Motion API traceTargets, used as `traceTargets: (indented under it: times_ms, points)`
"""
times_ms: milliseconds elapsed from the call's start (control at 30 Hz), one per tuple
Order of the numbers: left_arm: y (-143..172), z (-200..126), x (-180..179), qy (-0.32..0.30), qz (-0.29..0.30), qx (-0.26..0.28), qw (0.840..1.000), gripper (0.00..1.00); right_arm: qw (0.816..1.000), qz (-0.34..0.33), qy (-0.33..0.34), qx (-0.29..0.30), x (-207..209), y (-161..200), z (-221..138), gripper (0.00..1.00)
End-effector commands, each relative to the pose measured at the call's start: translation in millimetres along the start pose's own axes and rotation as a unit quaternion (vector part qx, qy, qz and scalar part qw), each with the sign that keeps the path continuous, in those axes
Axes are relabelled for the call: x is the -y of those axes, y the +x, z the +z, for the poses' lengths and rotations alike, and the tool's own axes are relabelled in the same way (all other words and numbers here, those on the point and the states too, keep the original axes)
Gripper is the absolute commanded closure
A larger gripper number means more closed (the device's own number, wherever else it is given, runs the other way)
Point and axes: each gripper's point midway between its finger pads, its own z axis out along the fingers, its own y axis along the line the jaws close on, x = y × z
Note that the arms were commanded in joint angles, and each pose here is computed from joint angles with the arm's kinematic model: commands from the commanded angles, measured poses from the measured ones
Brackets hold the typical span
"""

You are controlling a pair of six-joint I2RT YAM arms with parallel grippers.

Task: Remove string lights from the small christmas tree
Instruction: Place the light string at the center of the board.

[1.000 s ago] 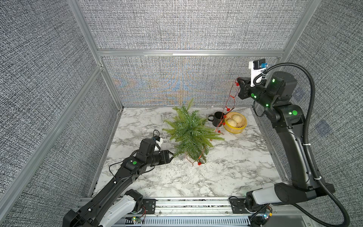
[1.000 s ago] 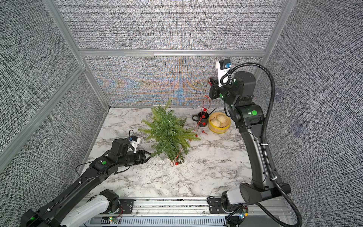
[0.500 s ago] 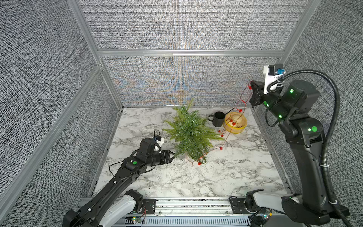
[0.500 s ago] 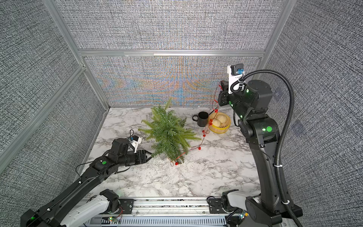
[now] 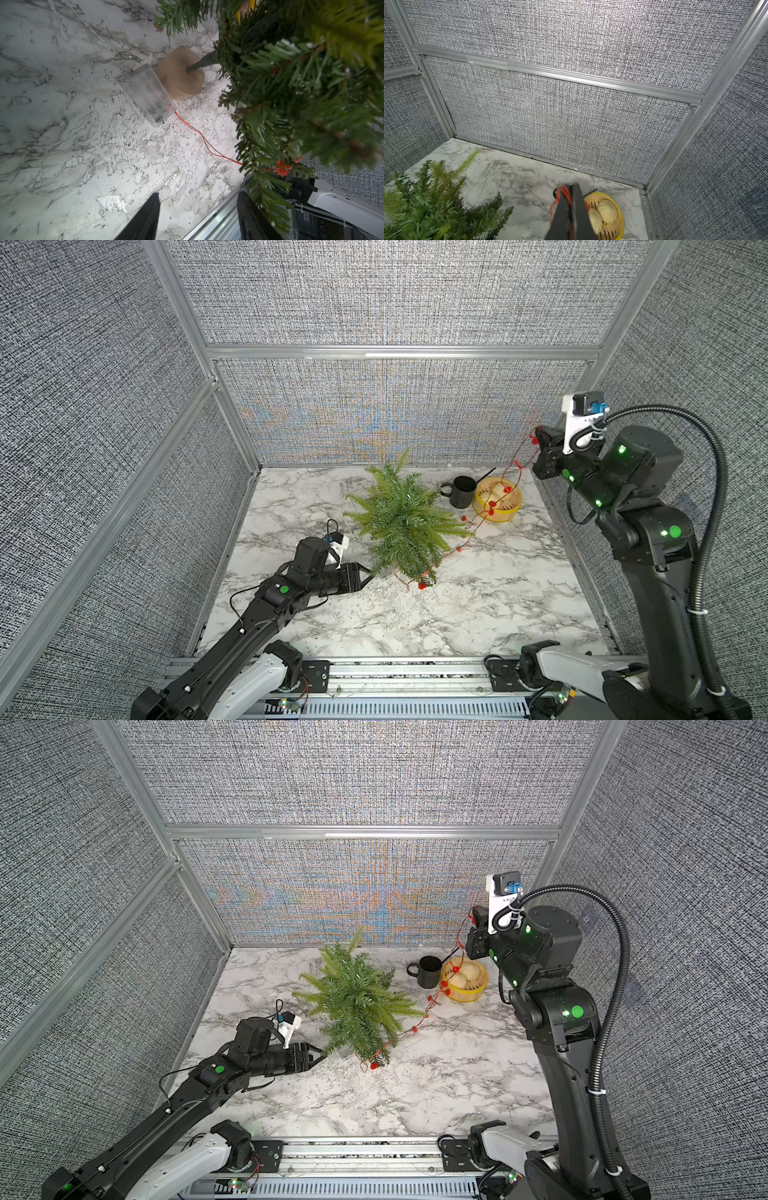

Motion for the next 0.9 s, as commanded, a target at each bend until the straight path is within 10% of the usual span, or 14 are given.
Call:
traceTargets:
  times_ms: [0,300,867]
  points:
    - [-2,1,4,0.016,-0.001,0.008,1.000,0.40,1.000,0.009,0.009,-0.014,3,9,-10,1.00]
    - [1,7,-4,0.006,-0.007,0.007,1.000,0.40,0.996,0.032,0.044,-0.064,14,37,-41,1.00]
    - [-1,8,-7,0.003,0.001,0.013,1.000,0.40,0.941,0.138,0.091,-0.296,1,251,-40,1.00]
